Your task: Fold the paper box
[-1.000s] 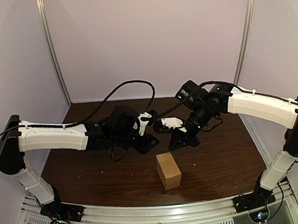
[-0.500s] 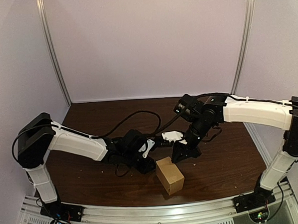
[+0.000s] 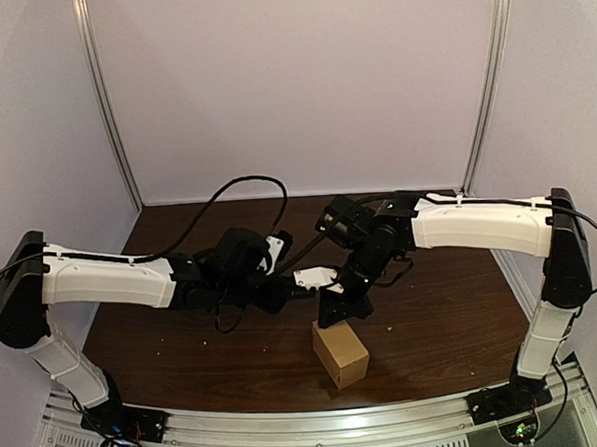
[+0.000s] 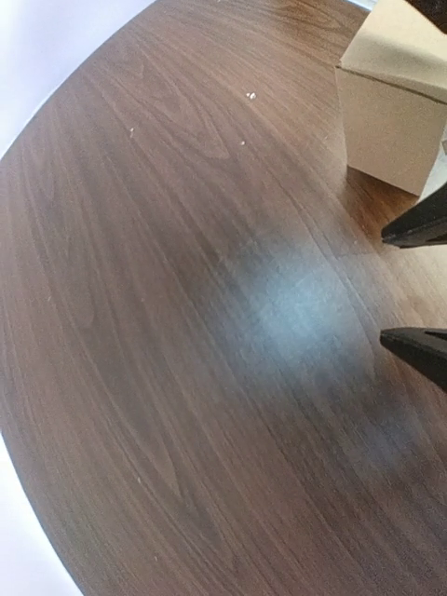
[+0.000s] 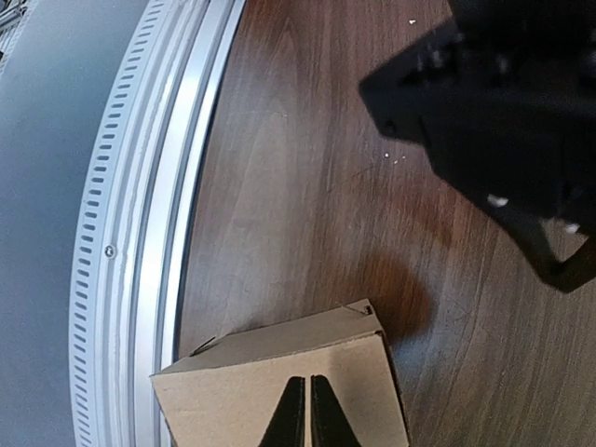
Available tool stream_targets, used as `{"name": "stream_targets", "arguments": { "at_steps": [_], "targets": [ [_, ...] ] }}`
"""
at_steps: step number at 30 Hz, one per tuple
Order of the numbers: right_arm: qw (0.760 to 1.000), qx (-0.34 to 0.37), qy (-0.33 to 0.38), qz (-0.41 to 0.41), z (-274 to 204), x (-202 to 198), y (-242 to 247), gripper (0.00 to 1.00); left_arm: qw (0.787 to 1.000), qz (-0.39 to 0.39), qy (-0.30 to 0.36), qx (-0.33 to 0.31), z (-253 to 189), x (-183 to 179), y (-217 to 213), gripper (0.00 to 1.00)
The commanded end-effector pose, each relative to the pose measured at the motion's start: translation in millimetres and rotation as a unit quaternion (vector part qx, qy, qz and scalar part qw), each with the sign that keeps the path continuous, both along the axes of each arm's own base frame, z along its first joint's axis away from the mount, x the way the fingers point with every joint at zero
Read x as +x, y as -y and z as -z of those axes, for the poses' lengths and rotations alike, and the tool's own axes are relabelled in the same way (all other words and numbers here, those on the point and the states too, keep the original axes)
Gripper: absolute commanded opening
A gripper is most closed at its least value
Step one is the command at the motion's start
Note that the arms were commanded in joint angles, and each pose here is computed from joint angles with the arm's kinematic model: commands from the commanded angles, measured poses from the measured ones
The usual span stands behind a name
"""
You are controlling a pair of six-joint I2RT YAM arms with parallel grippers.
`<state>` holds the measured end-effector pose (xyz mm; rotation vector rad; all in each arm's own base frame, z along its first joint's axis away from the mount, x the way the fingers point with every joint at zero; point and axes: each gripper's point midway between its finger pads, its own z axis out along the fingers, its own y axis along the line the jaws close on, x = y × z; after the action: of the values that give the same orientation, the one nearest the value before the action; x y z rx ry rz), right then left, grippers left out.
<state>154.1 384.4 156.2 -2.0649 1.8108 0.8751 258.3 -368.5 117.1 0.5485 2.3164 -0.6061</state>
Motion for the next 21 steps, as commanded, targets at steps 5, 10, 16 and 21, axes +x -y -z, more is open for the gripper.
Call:
{"name": "stream_targets", "arguments": {
  "at_steps": [5,10,16,21],
  "targets": [
    [1.0,-0.001,0.001,0.019,5,17,-16,0.04,0.996,-0.086,-0.003,0.037,14,6,-65,0.33],
    [0.999,-0.04,-0.008,0.02,31,20,-12,0.04,0.995,-0.09,-0.004,0.041,15,3,-75,0.33],
    [0.995,-0.09,-0.051,0.012,67,8,1,0.03,0.995,-0.088,0.003,0.045,11,2,-78,0.33],
    [0.992,-0.103,-0.064,0.019,76,9,7,0.03,0.995,-0.089,0.005,0.049,9,1,-81,0.32]
  ]
}}
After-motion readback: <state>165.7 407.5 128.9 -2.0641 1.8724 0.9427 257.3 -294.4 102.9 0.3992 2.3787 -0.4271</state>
